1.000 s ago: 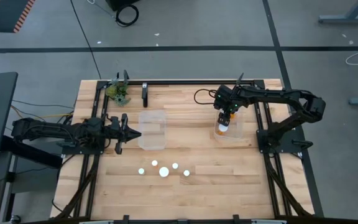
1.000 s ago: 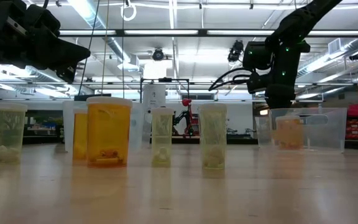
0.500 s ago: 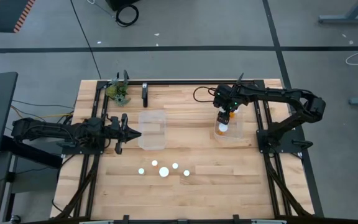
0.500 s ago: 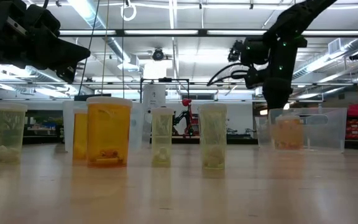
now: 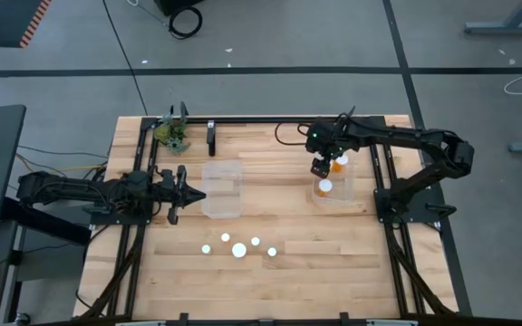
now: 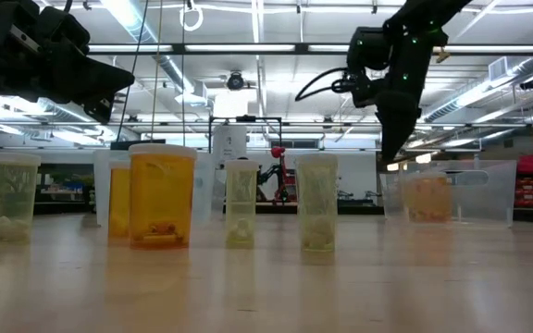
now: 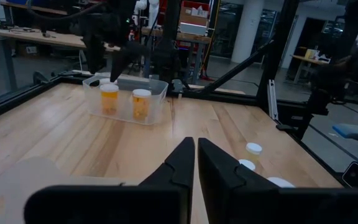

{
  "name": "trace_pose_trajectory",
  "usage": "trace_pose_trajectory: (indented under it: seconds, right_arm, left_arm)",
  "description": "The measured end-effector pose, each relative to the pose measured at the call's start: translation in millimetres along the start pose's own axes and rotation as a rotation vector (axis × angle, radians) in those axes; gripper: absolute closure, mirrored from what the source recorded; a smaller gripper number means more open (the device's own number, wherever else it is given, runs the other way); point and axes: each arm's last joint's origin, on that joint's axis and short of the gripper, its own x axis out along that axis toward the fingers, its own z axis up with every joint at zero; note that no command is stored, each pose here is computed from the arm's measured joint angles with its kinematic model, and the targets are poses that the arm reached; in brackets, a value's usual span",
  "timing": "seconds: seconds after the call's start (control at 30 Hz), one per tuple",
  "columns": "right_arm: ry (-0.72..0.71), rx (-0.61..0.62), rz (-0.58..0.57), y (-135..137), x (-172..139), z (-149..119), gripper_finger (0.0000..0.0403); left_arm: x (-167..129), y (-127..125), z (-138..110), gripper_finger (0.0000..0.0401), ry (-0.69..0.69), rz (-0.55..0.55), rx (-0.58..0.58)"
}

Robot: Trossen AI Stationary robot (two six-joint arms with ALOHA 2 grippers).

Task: Pick and place medicine bottles into bin by pill shape (circle, oval)
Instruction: Put the left yellow pill bottle into the left transparent bin

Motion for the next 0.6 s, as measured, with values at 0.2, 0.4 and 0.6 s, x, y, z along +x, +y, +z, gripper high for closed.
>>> trace_pose_trajectory:
  seconds: [0.2, 0.4, 0.6]
  right_arm:
    - [-0.036, -0.010, 0.008, 23.6, -6.9, 3.6, 0.0118]
    - [-0.034, -0.052, 0.028, 56.7, -5.2, 12.6, 0.0118]
    - [-0.035, -0.167, 0.066, 101.2, 4.0, 39.4, 0.0118]
  left_arm:
    - [0.0, 0.0, 0.0, 0.0365, 0.000, 0.000, 0.000]
    - [0.0, 0.0, 0.0, 0.0372, 0.000, 0.000, 0.000]
    - [0.0, 0.0, 0.0, 0.0374, 0.000, 0.000, 0.000]
